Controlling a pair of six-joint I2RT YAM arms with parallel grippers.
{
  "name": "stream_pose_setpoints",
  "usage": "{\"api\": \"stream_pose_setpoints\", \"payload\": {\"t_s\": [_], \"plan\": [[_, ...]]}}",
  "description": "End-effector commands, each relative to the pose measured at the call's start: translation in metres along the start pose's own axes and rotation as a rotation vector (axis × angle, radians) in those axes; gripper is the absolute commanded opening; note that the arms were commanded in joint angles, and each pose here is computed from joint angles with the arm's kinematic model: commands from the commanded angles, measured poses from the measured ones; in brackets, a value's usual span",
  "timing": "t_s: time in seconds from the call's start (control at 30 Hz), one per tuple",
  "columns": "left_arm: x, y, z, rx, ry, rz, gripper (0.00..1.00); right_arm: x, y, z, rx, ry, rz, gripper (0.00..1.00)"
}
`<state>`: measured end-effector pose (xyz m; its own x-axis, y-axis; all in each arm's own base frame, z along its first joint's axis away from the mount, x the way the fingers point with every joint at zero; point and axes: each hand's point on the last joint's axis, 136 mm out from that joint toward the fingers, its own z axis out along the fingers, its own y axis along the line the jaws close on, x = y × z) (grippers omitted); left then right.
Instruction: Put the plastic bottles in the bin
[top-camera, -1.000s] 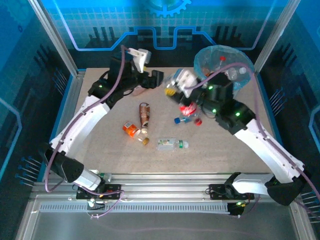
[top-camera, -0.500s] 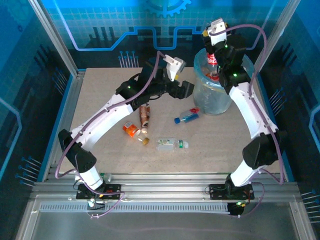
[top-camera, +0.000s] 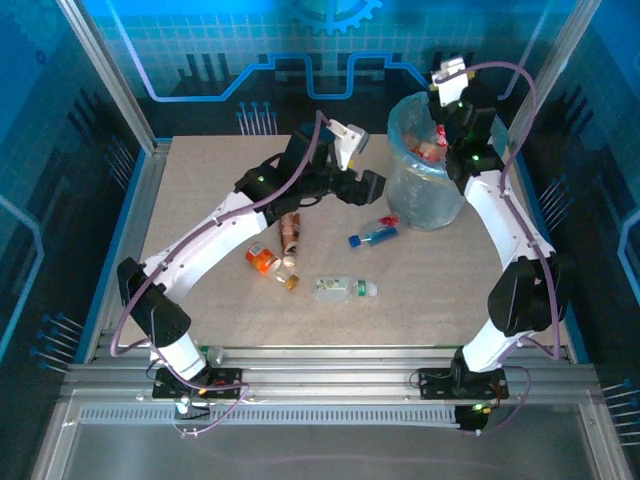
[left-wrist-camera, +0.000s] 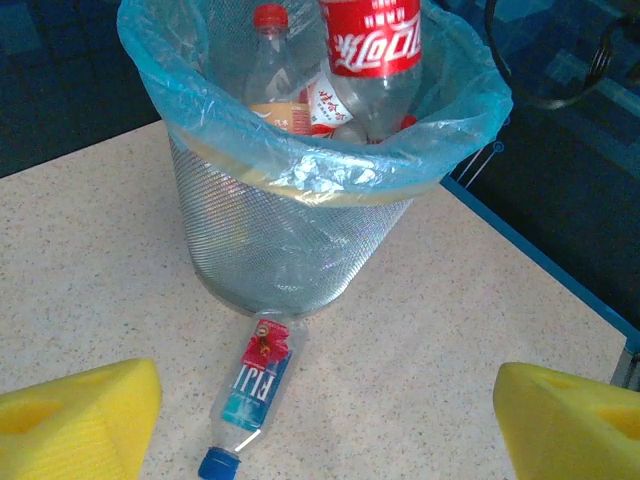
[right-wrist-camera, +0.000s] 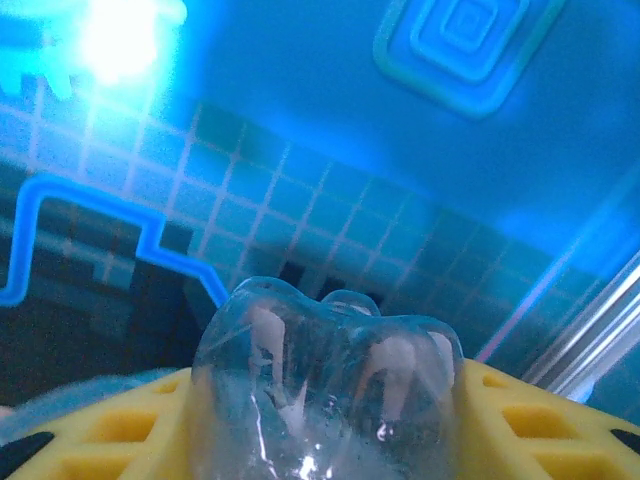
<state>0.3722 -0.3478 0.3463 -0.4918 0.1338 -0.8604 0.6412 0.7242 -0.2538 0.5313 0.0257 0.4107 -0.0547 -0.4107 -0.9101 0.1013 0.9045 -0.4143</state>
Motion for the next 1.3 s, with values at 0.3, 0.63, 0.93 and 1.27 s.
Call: {"api": "stream_pose_setpoints", "payload": {"t_s": [0.3,0.63,0.93,1.27], "plan": [[-0.015,-0.006,-0.018,0.008,-0.057,0.003,0.88,0.021,-0.009,-0.021,-0.051,0.020,0.157,0.81],[-0.014,-0.006,-0.017,0.004,-0.055,-0.010,0.88,-0.005,-0.012,-0.006,-0.126,0.107,0.266,0.85],[0.005,0.011,-0.031,-0.078,-0.026,-0.015,0.89,-0.002,0.055,-0.031,-0.392,0.190,0.331,0.65],[0.020,0.019,-0.040,-0.114,-0.020,-0.038,0.89,0.088,0.095,-0.027,-0.513,0.557,0.286,0.40]]}}
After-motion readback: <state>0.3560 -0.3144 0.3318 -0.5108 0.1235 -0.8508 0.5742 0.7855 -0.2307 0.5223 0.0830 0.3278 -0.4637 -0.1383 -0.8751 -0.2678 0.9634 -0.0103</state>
